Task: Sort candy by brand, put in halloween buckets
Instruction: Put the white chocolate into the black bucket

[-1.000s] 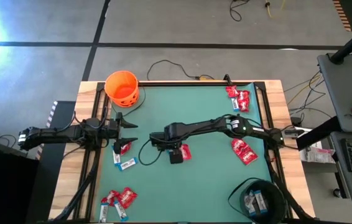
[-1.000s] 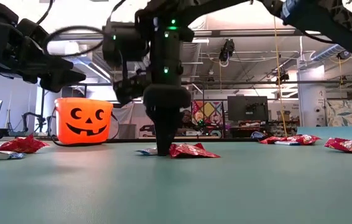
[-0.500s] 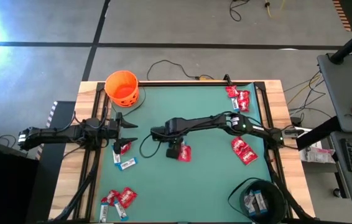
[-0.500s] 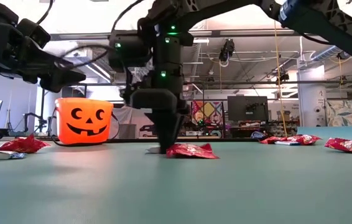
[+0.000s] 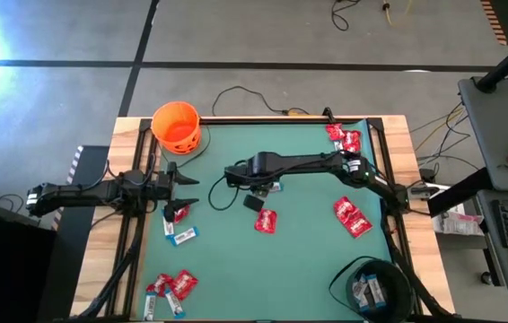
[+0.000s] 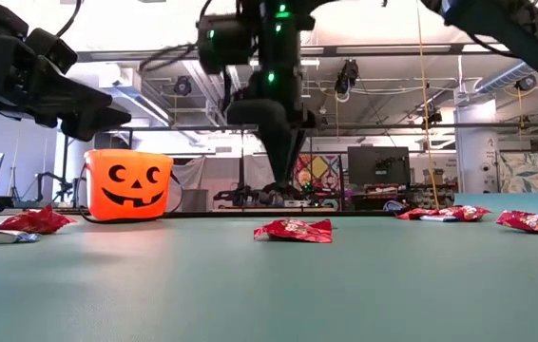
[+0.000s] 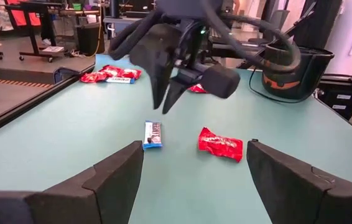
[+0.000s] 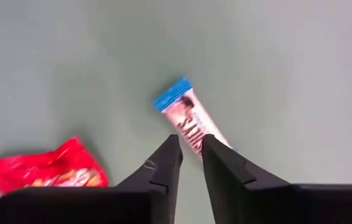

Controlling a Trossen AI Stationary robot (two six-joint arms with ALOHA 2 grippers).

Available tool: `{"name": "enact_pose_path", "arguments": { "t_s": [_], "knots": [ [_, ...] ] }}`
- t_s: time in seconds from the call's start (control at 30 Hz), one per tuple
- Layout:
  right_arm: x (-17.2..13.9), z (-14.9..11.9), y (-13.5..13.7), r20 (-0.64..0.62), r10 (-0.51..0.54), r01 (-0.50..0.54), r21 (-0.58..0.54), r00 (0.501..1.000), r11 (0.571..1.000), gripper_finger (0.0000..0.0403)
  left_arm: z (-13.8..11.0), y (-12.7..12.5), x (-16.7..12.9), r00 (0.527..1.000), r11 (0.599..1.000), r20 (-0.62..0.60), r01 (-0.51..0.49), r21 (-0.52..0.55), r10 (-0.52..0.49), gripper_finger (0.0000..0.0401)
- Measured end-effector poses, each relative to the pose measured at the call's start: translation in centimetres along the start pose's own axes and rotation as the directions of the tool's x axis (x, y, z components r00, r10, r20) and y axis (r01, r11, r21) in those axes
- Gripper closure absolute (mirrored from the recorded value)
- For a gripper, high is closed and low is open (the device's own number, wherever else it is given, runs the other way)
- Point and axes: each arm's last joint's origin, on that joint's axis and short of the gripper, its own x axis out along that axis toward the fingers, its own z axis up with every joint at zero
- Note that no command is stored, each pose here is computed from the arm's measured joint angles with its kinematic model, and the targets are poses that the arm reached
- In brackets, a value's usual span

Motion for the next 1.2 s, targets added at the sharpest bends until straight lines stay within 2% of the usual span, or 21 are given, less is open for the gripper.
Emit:
{"name": "enact_pose_path", "arguments": {
  "t_s": [0.13,0.27,0.33,0.43,0.5,0.6,0.77,0.93,1.0,1.1,1.2],
  "knots": [
    [0.0,-0.5,-0.6,-0.019,0.010,-0.010,0.028,1.000,1.000,0.0358,0.0,0.0,0.0,1.000,1.000,0.000,0.000,0.000,0.000,0.0129],
    [1.3,-0.6,-1.9,-0.081,0.149,-0.146,0.044,0.985,0.988,0.0328,0.0,0.0,0.0,1.000,1.000,-0.001,0.000,0.000,0.000,0.0129],
    [2.1,-0.6,-2.2,-0.073,0.166,-0.169,-0.028,0.983,0.985,0.0302,0.0,0.0,0.0,1.000,1.000,-0.001,-0.001,0.000,0.001,0.0129],
    [1.9,-1.2,-2.4,-0.040,0.189,-0.193,-0.214,0.981,0.958,0.0261,0.0,0.0,0.0,1.000,1.000,-0.002,-0.001,0.000,0.001,0.0129],
    [0.6,-2.2,-2.5,0.030,0.219,-0.202,-0.289,0.975,0.936,0.0240,0.0,0.0,0.0,1.000,1.000,-0.003,0.000,0.000,0.000,0.0129],
    [-1.0,-3.8,-3.8,0.193,0.293,-0.231,-0.288,0.936,0.929,0.0217,0.0,0.0,0.0,1.000,1.000,-0.003,0.000,0.000,0.000,0.0129],
    [0.5,-6.9,-6.6,0.354,0.292,-0.199,-0.276,0.888,0.940,0.0192,0.0,0.0,0.0,1.000,1.000,-0.003,0.000,0.000,0.000,0.0129],
    [2.5,-8.6,-6.9,0.472,0.335,-0.206,-0.304,0.815,0.930,0.0165,0.0,0.0,0.0,1.000,1.000,-0.003,-0.001,0.000,0.001,0.0129],
    [3.3,-9.0,-6.9,0.509,0.401,-0.252,-0.337,0.762,0.907,0.0154,0.0,0.0,0.0,1.000,1.000,-0.003,0.000,0.000,0.000,0.0129],
    [4.4,-9.9,-6.9,0.571,0.502,-0.289,-0.425,0.650,0.858,0.0138,0.0,0.0,0.0,1.000,1.000,-0.003,0.000,0.000,0.000,0.0129],
    [7.1,-11.4,-7.6,0.598,0.525,-0.283,-0.455,0.606,0.844,0.0125,0.0,0.0,0.0,1.000,1.000,-0.003,0.000,0.000,0.000,0.0129]
  ]
}}
